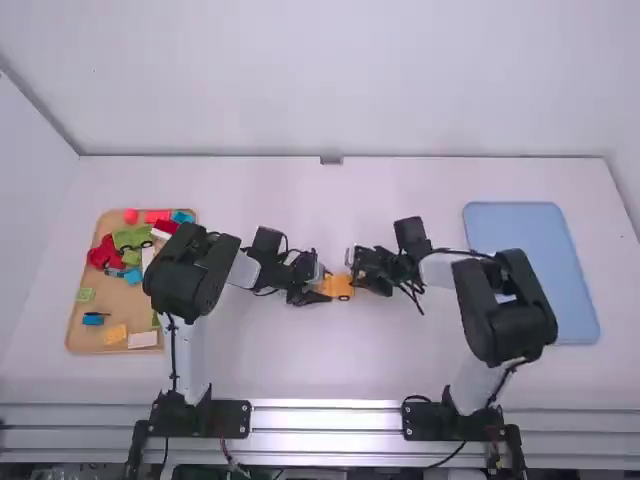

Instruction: Assemble lego blocks to make yellow taxi

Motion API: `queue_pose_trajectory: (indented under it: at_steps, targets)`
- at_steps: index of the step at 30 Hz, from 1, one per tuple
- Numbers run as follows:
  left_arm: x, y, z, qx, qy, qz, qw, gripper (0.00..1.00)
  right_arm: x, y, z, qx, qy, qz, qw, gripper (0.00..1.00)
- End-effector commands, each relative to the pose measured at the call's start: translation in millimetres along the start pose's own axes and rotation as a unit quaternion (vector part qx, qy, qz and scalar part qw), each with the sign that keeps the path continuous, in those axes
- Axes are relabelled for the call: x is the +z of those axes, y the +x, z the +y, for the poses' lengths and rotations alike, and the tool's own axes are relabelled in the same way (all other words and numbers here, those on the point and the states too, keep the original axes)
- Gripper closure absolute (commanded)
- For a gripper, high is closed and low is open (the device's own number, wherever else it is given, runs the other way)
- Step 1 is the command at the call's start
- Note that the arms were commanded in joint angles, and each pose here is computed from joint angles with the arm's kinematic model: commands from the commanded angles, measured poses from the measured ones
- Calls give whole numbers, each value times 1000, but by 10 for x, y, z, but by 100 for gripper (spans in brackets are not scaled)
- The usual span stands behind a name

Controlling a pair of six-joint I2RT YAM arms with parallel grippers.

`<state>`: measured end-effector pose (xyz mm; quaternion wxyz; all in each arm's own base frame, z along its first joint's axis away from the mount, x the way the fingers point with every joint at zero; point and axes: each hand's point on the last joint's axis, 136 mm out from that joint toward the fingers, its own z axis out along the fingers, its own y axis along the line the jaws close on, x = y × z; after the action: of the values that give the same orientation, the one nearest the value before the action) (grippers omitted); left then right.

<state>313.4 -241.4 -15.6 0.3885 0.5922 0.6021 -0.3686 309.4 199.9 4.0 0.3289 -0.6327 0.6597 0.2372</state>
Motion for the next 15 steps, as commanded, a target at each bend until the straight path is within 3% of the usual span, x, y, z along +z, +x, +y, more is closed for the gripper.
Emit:
queue_pose_trajectory:
  at_steps: [1, 4, 11, 15]
  targets:
    - [29, 140, -24, -25, -3, 25, 999, 59, -157, -149, -35, -8, 9, -27, 1000, 58]
    - [29, 140, -24, -26, -3, 25, 999, 59, -232, -154, -23, -10, 9, -28, 1000, 54]
    - [26, 139, -23, -26, -3, 24, 999, 58, -332, 103, 54, 7, -2, 8, 1000, 52]
    - [27, 125, -32, -26, 0, 20, 999, 55, -346, 187, 43, 22, -10, -29, 999, 50]
